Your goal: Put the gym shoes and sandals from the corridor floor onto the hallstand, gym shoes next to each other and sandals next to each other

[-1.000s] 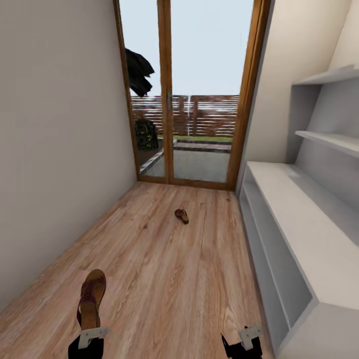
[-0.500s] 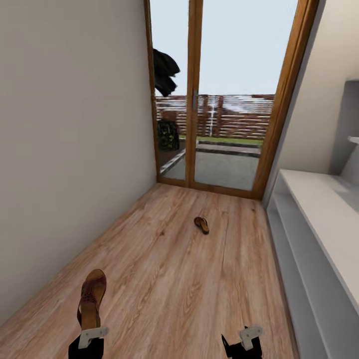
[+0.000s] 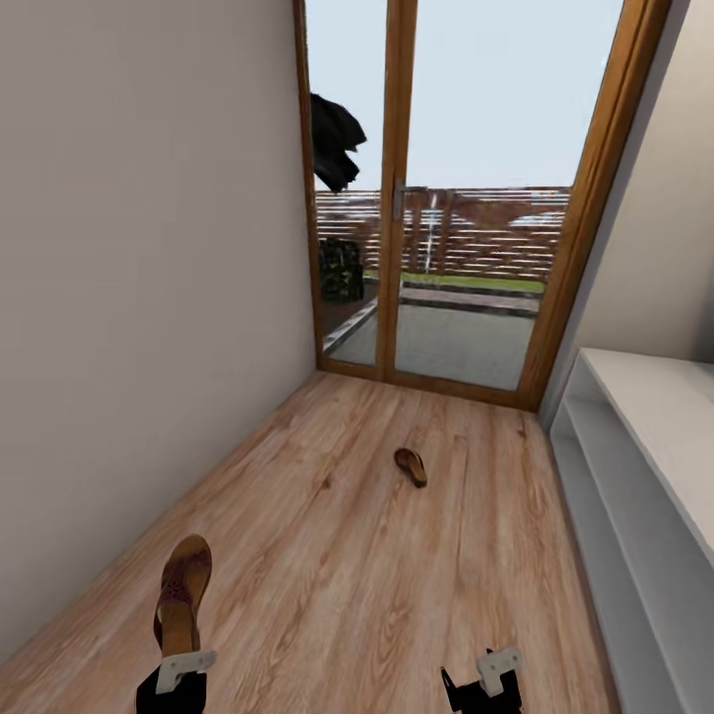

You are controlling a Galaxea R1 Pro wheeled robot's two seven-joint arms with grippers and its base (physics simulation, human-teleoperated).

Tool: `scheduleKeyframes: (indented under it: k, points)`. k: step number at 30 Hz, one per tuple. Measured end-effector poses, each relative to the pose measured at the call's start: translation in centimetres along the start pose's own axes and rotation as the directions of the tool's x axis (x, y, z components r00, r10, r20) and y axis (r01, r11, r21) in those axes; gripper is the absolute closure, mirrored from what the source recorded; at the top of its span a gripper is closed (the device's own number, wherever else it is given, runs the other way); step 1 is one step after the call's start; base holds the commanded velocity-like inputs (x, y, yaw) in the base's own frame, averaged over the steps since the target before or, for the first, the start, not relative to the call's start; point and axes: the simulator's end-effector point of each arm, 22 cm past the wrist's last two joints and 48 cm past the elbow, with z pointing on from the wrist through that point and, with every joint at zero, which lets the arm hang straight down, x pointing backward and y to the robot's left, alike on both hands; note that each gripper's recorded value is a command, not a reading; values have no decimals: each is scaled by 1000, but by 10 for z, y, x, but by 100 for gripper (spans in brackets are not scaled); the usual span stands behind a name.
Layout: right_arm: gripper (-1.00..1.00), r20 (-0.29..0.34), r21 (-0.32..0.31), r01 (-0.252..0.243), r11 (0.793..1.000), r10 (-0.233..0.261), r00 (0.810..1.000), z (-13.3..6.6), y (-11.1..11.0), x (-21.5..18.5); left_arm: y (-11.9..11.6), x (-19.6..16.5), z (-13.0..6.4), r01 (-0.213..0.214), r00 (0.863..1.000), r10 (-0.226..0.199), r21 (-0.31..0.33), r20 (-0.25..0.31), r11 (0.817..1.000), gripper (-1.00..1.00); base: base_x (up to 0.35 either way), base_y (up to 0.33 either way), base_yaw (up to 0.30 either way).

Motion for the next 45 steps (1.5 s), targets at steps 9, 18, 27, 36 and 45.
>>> scheduleKeyframes:
  k: [9, 18, 27, 36, 45]
  points:
    - [-100, -1, 1, 1, 1000, -1, 1000, 0, -1, 1, 0, 0, 0, 1, 1000, -1, 0, 0, 1000, 100, 338, -69, 0]
    - [-100, -2, 3, 2, 1000, -2, 1000, 0, -2, 1, 0, 0, 0, 0, 1000, 0, 0, 0, 1000, 100, 335, -101, 0]
    - [-100, -2, 3, 2, 1000, -2, 1000, 0, -2, 1, 0, 0, 0, 1, 1000, -1, 0, 0, 1000, 100, 335, -104, 0]
    - [-100, 1, 1, 1, 1000, -1, 1000, 0, -2, 0, 0, 0, 0, 1, 1000, -1, 0, 0, 1000, 100, 334, -121, 0]
    - [-100, 1, 0, 0, 1000, 0, 1000, 0, -1, 0, 0, 0, 0, 1, 1000, -1, -1, 0, 1000, 100, 333, -127, 0]
